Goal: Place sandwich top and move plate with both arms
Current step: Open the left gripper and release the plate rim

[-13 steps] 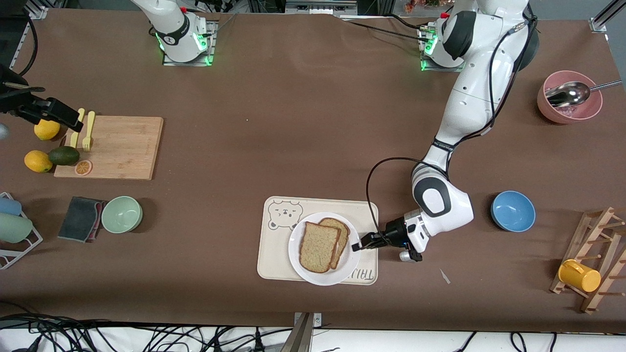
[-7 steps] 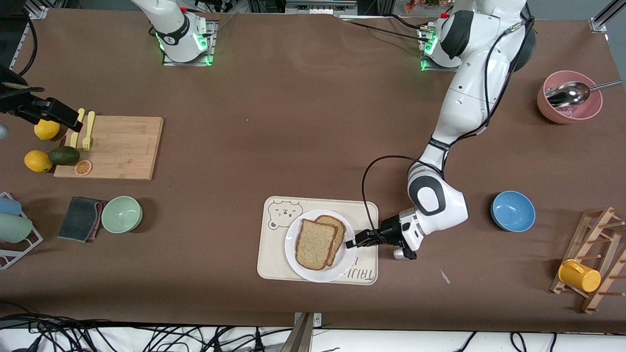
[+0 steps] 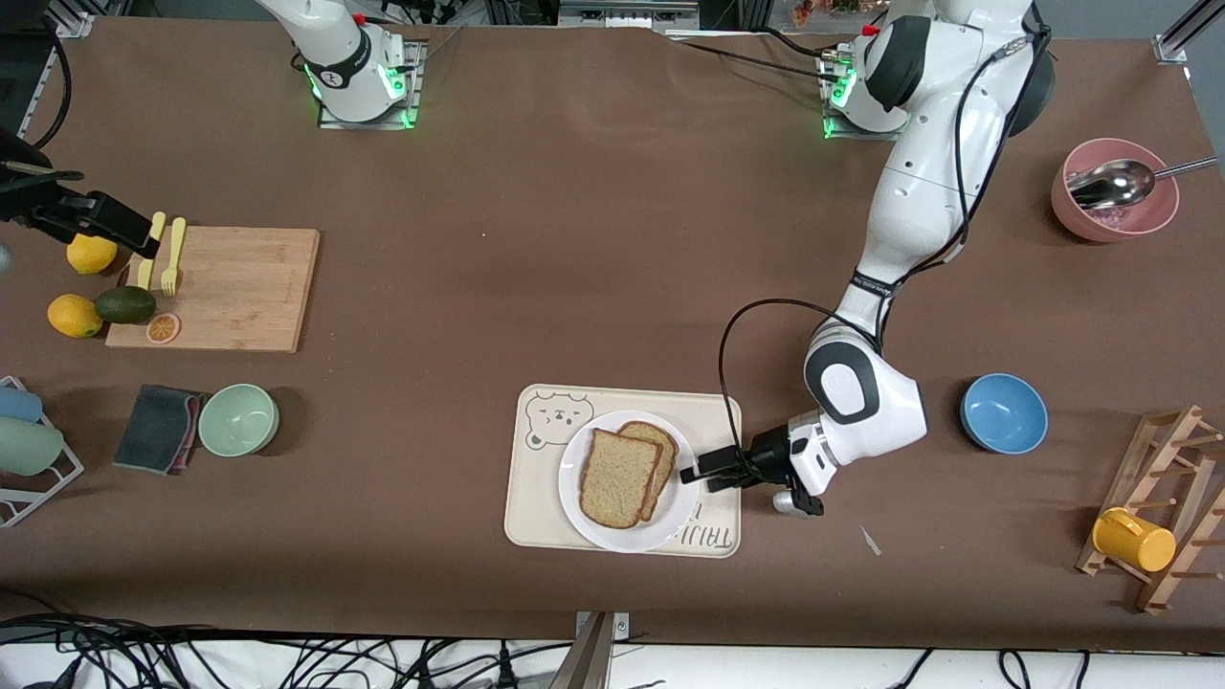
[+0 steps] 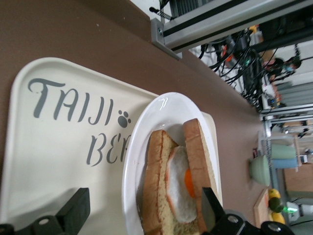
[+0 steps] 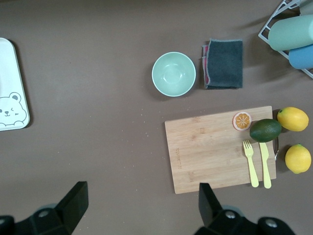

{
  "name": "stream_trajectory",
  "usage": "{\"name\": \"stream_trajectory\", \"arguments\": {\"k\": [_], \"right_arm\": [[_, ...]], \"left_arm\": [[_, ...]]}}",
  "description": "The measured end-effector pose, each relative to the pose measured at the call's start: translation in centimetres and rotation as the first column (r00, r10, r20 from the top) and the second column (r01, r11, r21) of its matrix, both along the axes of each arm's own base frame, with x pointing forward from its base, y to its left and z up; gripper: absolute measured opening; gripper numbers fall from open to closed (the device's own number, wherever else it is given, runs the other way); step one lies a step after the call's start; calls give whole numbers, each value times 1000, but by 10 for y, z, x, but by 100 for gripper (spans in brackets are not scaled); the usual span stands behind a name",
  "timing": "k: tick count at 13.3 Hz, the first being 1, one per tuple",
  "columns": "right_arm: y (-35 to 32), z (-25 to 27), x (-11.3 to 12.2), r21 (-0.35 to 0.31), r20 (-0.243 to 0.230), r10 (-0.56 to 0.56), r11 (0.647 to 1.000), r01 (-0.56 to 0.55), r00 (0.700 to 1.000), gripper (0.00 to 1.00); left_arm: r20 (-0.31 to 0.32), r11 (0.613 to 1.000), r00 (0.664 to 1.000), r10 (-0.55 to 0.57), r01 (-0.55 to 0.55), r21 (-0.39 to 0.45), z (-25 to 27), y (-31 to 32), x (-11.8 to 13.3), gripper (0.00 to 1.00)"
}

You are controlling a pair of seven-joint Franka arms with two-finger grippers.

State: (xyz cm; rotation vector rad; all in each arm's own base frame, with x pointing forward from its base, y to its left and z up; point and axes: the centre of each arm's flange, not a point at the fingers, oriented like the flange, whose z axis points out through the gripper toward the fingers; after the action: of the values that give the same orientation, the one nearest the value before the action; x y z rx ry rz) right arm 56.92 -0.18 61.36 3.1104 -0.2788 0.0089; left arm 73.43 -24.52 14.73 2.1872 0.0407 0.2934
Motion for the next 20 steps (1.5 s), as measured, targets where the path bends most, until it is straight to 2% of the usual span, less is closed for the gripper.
{"name": "stream_trajectory", "arguments": {"k": [5,9,11,16,18,20], "right_arm": [[0,0,0,-1,0,0,1000,0,1000,100],[0,0,0,-1,0,0,1000,0,1000,100],[0,0,0,-1,0,0,1000,0,1000,100],[0,0,0,-1,0,0,1000,0,1000,100],[0,0,0,-1,0,0,1000,0,1000,100],[0,0,0,-1,0,0,1000,0,1000,100]], "left_arm": [[-10,980,997,-71,72,187,43,-1,8,100],[-7,920,985,-170,161,357,72,-3,9,100],[-24,874,975,-221,209,439,91,-3,8,100],[-113,696,930,-349,338,633,133,18,2,100],[-153,627,920,-362,361,690,150,28,0,100],[-197,594,927,-320,358,721,178,33,-6,100]]}}
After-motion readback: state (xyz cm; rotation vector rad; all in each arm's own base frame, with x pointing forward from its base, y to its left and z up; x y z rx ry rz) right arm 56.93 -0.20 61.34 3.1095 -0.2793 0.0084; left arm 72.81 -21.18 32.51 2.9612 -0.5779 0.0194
